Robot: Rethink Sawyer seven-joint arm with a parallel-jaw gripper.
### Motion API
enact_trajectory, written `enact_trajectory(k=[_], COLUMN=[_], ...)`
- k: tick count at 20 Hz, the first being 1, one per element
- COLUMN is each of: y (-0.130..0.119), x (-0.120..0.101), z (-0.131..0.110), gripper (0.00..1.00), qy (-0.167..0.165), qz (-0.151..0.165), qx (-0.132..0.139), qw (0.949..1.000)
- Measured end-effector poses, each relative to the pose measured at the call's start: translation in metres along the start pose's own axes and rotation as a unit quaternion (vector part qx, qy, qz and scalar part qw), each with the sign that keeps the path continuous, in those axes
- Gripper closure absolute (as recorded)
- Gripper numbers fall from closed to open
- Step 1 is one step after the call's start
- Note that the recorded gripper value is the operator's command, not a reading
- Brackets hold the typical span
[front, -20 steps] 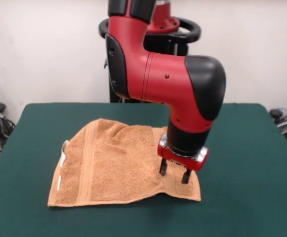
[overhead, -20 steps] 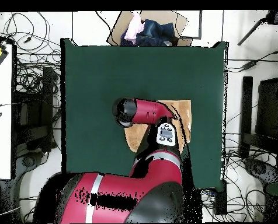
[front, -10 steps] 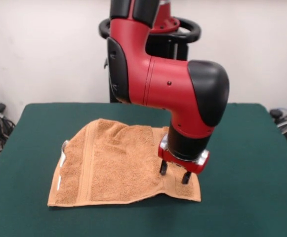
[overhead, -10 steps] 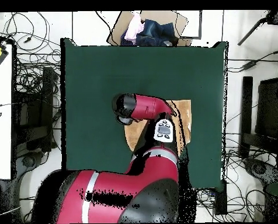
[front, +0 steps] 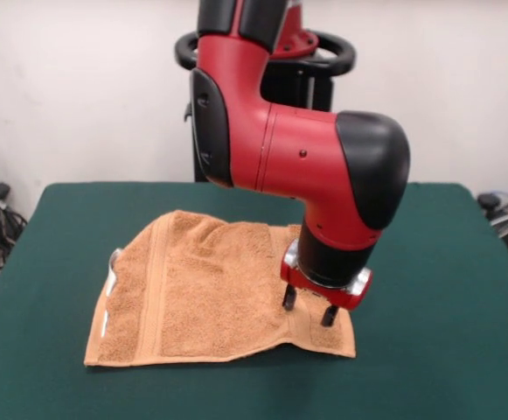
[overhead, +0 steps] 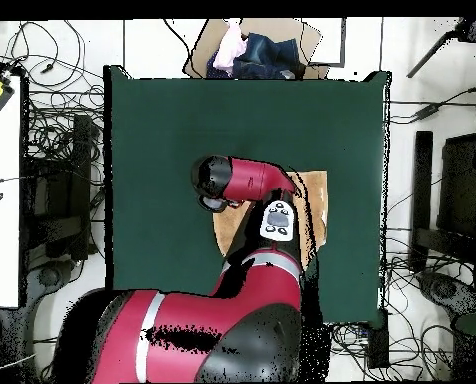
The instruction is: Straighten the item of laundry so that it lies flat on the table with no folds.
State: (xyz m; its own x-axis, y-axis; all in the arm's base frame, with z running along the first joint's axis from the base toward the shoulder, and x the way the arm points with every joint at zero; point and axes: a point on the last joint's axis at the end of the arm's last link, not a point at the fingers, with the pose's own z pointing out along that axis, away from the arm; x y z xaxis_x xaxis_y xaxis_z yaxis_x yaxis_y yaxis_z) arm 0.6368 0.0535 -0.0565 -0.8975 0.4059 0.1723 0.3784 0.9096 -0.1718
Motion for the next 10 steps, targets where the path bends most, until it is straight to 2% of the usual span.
enact_trajectory(k=[10], y=[0.0007], x=[0.0], z=[-0.0002], gripper=[0.0], qy=[-0.001], qz=[-0.001], qx=[0.002], qw=[1.0])
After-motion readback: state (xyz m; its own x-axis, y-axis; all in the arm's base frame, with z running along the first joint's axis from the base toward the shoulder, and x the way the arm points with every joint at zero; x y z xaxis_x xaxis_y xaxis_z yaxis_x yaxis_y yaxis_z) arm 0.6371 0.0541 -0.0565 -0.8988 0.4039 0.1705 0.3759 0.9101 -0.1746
